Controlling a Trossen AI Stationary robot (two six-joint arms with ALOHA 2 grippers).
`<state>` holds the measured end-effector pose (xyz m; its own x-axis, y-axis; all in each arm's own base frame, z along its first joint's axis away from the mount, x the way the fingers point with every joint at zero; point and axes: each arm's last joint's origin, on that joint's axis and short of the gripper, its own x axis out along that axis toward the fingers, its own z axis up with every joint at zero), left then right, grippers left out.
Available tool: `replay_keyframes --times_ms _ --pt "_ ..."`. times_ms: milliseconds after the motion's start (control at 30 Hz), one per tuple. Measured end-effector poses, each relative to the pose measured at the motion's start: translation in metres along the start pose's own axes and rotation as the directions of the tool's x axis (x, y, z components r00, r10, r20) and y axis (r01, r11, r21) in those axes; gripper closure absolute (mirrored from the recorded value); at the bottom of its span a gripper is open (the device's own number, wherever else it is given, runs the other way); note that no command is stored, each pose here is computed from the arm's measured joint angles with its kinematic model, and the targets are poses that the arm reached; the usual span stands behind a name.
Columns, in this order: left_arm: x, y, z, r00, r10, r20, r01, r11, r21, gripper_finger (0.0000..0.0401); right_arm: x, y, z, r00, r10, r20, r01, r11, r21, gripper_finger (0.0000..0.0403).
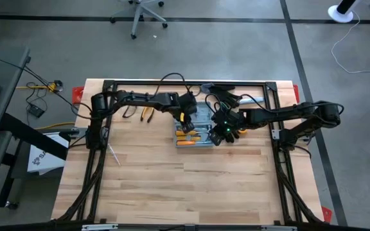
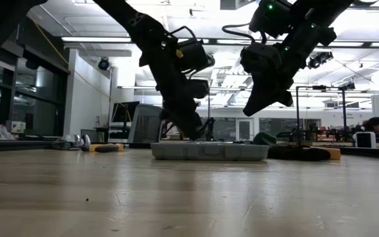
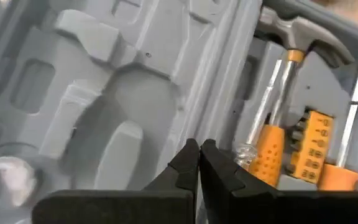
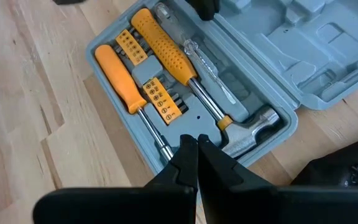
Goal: Prefit tool cases
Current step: Put the transparent flat screwdriver into the gray toolbox
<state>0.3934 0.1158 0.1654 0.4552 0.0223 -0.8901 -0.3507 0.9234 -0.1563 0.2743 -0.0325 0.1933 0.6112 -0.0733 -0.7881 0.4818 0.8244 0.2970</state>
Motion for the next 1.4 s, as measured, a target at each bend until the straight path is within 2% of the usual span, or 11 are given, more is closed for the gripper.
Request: replay_keyframes --times_ms 167,233,367,500,567,767,933,1100,1267,1400 --pt "-0.005 -0.009 0.004 0.987 -0.160 0.028 0.159 0.987 0.027 0.0401 0.000 0.000 0.000 1.000 0.000 0.000 0.000 1.000 -0.007 0.0403" --pt "-0.004 -0.013 0.002 0.984 -0.178 0.004 0.178 0.984 0.033 0.0401 0.000 0.000 0.000 1.000 0.000 0.000 0.000 1.000 -0.007 0.0403" --pt "0.003 -0.019 -0.002 0.986 -0.167 -0.022 0.168 0.984 0.056 0.0401 0.000 0.000 0.000 1.000 -0.001 -0.001 0.000 1.000 -0.009 0.0403" --pt "0.005 -0.014 -0.001 0.999 -0.046 0.000 0.046 0.998 0.044 0.0401 0.000 0.000 0.000 1.000 -0.007 0.001 0.007 1.000 -0.012 0.0403" --pt "0.004 -0.011 0.001 1.000 -0.017 0.022 0.016 0.999 0.036 0.0401 0.000 -0.001 -0.001 1.000 -0.010 -0.003 0.010 1.000 -0.012 0.0403" --pt "0.004 -0.007 0.001 0.999 -0.043 0.013 0.043 0.999 0.018 0.0401 0.000 -0.001 -0.001 1.000 -0.014 -0.011 0.014 1.000 -0.015 0.0403" --pt "0.001 -0.014 0.004 0.987 -0.160 0.033 0.158 0.986 0.048 0.0401 0.000 -0.001 -0.001 1.000 -0.016 -0.011 0.016 1.000 -0.016 0.0403" --pt "0.011 -0.020 -0.002 0.985 -0.170 -0.016 0.171 0.983 0.064 0.0401 0.000 -0.001 -0.001 1.000 -0.024 -0.006 0.024 1.000 -0.015 0.0403" --pt "0.016 -0.017 -0.004 0.997 -0.073 -0.024 0.074 0.996 0.049 0.0401 0.000 -0.001 -0.001 1.000 -0.028 -0.004 0.028 0.999 -0.023 0.0403" --pt "0.016 -0.012 -0.003 0.999 -0.048 -0.008 0.049 0.998 0.033 0.0401 0.000 -0.002 -0.002 0.999 -0.032 -0.010 0.032 0.999 -0.027 0.0403"
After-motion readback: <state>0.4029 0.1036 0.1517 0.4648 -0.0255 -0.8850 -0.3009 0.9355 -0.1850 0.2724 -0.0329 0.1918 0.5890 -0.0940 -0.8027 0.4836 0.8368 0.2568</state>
